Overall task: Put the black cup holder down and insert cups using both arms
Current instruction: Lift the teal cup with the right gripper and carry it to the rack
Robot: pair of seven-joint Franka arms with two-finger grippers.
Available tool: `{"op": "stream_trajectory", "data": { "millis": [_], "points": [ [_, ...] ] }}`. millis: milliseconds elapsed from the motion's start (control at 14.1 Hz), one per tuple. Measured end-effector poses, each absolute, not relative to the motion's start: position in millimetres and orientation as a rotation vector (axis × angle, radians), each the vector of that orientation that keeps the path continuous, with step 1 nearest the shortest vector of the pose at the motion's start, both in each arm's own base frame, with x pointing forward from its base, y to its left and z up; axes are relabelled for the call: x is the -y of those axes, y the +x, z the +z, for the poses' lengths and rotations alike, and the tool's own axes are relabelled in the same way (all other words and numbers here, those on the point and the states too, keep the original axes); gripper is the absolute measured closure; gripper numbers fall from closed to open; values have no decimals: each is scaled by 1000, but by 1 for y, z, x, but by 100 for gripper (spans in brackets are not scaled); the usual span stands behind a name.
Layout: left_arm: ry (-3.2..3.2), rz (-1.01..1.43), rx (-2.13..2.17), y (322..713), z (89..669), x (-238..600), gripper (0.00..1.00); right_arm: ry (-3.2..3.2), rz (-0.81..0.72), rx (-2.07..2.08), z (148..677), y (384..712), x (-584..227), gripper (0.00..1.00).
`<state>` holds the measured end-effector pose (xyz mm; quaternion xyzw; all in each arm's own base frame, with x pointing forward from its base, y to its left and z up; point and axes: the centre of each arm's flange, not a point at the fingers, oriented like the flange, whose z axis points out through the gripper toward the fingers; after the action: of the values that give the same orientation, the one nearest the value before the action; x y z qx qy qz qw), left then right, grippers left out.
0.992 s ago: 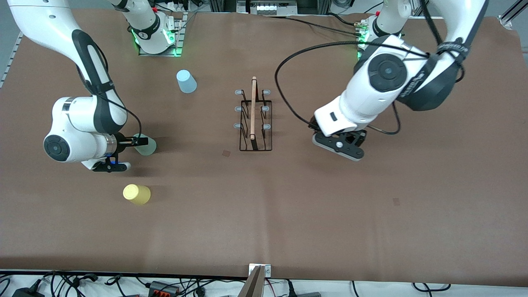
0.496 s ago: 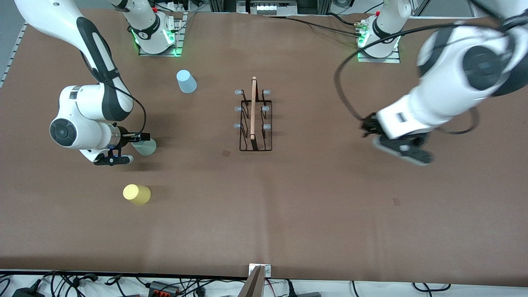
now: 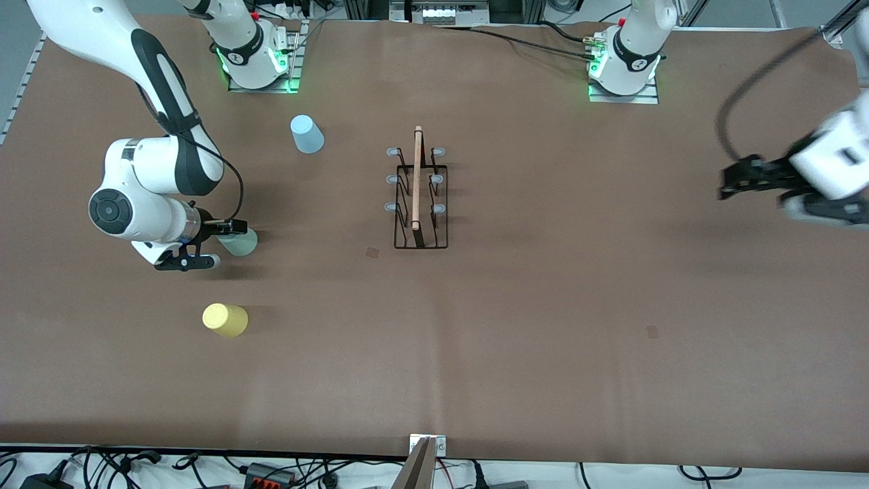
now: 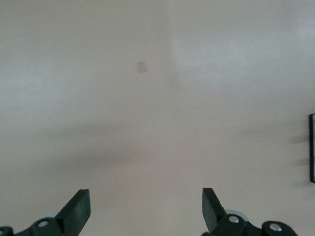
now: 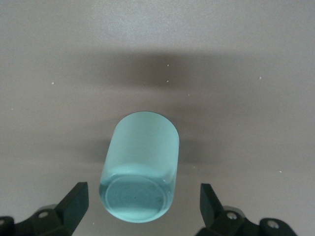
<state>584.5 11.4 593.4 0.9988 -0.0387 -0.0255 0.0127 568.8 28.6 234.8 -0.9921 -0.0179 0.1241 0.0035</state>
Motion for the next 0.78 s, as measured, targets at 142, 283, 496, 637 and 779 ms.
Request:
{"op": "stream_trajectory", "data": {
  "millis": [142, 283, 496, 637, 779],
  "points": [
    [3114, -107, 81, 575, 598, -27, 0, -3111, 389, 42, 233, 569, -29, 0],
    [3113, -140, 81, 565, 597, -25, 0, -3111, 392, 39, 232, 568, -29, 0],
    [3117, -152, 55, 556, 597, -21, 0, -3110, 411, 34, 223, 567, -28, 4],
    [3123, -157, 10, 553, 597, -19, 0, -3110, 417, 33, 220, 567, -28, 20],
    [3125, -163, -57, 553, 595, -18, 0, -3110, 412, 33, 221, 567, -28, 27]
  ]
}}
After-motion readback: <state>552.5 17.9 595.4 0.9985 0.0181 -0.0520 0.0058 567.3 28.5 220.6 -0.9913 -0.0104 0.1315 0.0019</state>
